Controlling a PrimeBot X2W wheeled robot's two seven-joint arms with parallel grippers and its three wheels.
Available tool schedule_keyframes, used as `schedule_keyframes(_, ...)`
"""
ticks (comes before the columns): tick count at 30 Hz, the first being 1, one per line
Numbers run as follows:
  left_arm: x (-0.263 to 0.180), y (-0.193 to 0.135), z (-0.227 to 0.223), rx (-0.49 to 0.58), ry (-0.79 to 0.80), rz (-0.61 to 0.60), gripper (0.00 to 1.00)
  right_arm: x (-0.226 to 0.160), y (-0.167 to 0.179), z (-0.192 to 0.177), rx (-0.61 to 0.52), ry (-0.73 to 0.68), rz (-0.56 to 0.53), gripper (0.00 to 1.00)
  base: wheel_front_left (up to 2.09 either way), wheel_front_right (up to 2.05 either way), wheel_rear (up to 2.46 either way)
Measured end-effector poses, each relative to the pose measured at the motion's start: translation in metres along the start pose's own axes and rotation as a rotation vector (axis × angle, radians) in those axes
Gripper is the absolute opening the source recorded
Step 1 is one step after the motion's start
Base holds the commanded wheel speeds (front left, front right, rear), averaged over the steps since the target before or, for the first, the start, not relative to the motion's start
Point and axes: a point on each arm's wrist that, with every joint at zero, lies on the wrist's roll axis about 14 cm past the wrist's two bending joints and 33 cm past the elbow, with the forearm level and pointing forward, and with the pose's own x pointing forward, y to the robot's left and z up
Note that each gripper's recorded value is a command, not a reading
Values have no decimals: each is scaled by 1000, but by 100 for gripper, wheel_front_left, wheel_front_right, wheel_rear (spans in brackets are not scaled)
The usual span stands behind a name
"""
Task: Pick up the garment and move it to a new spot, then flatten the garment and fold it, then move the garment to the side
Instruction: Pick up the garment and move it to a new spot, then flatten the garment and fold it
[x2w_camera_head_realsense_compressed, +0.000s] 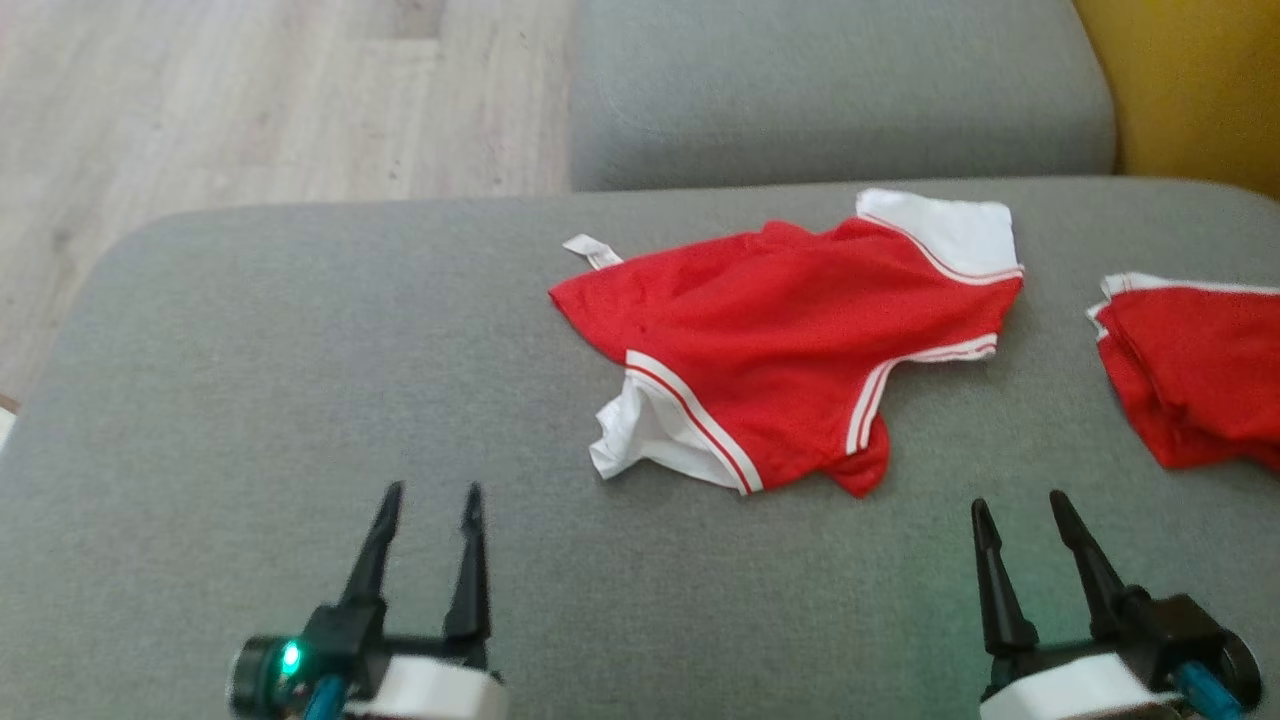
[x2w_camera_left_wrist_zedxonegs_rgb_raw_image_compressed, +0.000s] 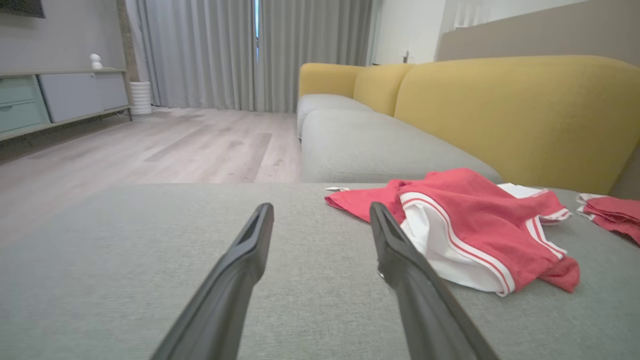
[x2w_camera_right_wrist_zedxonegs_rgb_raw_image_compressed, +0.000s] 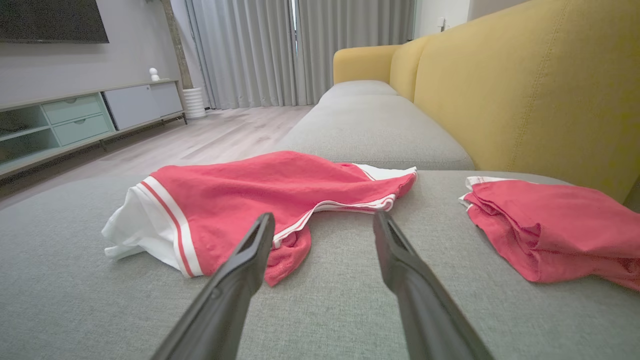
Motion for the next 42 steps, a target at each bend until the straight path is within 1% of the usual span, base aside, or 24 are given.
schedule_keyframes(4, -18, 9, 12, 30, -46, 37, 100, -6, 5, -3, -2, 9, 12, 100, 0, 0, 0)
schedule_keyframes(8, -31, 9, 9, 62, -43, 34, 100, -14, 6, -10, -9, 33, 17, 100, 0, 0, 0)
schedule_keyframes(12, -35, 8, 11, 91, -51, 31, 100, -14, 6, -8, -10, 27, 16, 100, 0, 0, 0)
schedule_keyframes(38, -32, 1, 9, 90, -44, 9, 100, -17, -1, -7, 2, 23, -11, 100, 0, 0, 0)
schedule_keyframes(42, -31, -3, 2, 62, -23, -3, 100, -18, -3, -8, 2, 23, -17, 100, 0, 0, 0)
